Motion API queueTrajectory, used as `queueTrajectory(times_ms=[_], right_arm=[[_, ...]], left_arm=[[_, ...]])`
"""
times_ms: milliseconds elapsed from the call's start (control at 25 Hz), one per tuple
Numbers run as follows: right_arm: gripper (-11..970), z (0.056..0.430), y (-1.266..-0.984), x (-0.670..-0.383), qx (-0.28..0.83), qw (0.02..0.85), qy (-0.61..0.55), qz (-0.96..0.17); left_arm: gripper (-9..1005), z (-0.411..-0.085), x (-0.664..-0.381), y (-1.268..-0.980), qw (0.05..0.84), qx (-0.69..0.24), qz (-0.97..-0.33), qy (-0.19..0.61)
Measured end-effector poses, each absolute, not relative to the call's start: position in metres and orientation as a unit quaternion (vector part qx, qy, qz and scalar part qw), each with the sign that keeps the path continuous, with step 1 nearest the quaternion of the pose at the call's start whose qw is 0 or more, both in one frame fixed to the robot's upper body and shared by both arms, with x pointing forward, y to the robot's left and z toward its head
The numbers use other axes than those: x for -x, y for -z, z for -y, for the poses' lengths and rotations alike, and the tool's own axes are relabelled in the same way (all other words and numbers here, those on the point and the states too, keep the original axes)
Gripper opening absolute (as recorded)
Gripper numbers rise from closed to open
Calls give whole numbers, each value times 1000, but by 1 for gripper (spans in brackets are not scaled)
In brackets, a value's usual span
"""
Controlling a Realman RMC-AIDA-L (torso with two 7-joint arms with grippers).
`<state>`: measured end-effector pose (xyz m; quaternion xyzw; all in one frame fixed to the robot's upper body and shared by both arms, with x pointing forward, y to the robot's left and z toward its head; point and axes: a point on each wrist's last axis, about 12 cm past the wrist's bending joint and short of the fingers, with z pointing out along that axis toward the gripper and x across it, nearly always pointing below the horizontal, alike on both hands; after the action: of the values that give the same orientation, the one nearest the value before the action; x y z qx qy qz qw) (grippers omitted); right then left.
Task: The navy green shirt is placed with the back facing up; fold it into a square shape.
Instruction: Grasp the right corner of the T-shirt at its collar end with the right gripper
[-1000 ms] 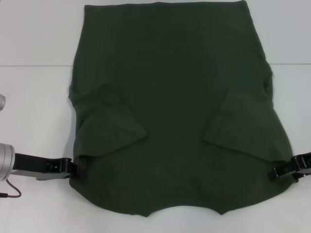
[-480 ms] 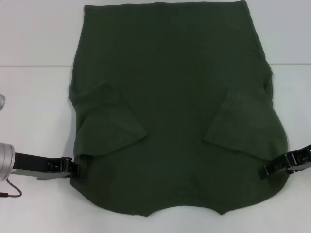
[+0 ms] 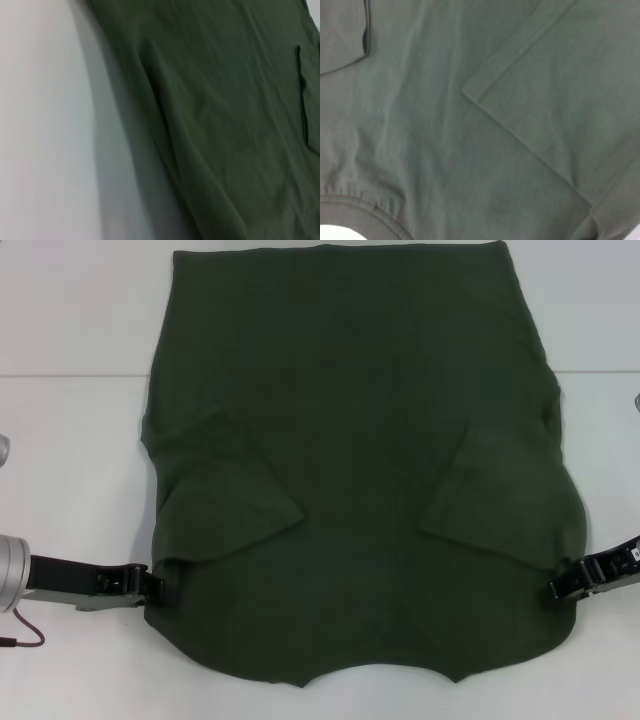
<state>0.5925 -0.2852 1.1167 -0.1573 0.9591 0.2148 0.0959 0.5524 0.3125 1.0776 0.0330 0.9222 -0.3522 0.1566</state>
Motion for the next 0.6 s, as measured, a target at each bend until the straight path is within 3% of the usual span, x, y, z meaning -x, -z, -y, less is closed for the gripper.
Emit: queueTrajectory(times_ms=[520, 600], right_arm=[[74, 287, -1117, -592, 156, 95, -213, -960], [70, 288, -1117, -592, 156, 95, -212, -960]], left_arm=[[38, -313, -551, -1078, 160, -37, -920, 356], [38, -312, -551, -1078, 163, -39, -917, 363]])
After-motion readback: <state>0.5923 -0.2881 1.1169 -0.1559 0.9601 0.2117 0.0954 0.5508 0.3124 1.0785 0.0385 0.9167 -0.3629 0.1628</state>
